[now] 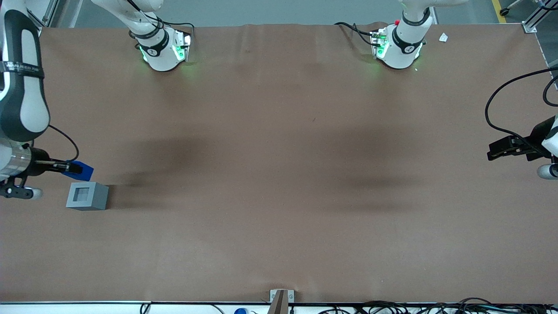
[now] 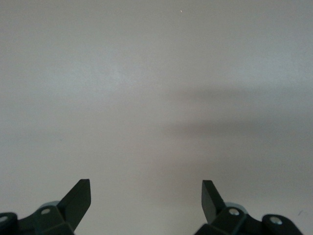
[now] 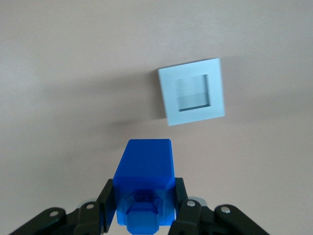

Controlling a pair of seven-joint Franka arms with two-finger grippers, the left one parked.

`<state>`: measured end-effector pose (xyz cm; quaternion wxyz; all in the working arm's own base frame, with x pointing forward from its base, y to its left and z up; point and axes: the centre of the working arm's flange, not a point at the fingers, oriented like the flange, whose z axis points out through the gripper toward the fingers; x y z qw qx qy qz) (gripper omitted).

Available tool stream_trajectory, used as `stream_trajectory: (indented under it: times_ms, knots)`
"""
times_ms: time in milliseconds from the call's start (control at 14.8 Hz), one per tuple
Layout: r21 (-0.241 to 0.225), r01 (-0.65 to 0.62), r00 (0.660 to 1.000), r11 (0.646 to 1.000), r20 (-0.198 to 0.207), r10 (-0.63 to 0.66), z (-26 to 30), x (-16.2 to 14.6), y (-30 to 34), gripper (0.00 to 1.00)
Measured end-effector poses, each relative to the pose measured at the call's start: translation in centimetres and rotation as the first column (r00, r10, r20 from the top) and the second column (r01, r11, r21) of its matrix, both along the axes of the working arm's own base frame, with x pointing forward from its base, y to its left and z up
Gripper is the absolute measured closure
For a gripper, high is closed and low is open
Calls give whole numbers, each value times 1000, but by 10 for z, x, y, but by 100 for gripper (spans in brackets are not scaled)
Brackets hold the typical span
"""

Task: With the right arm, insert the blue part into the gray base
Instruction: 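Lift the blue block and carry it above the gray base, then align the held blue block over the gray base's square opening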

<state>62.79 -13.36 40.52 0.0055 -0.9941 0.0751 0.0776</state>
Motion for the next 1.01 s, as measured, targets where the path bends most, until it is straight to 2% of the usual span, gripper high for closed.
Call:
stream_trajectory:
  times_ms: [271, 1014]
  knots:
    - [12, -31, 1000, 999, -7, 31, -16, 5, -32, 49]
    - [12, -111, 994, 994, 5, 111, -45, 41, -41, 49]
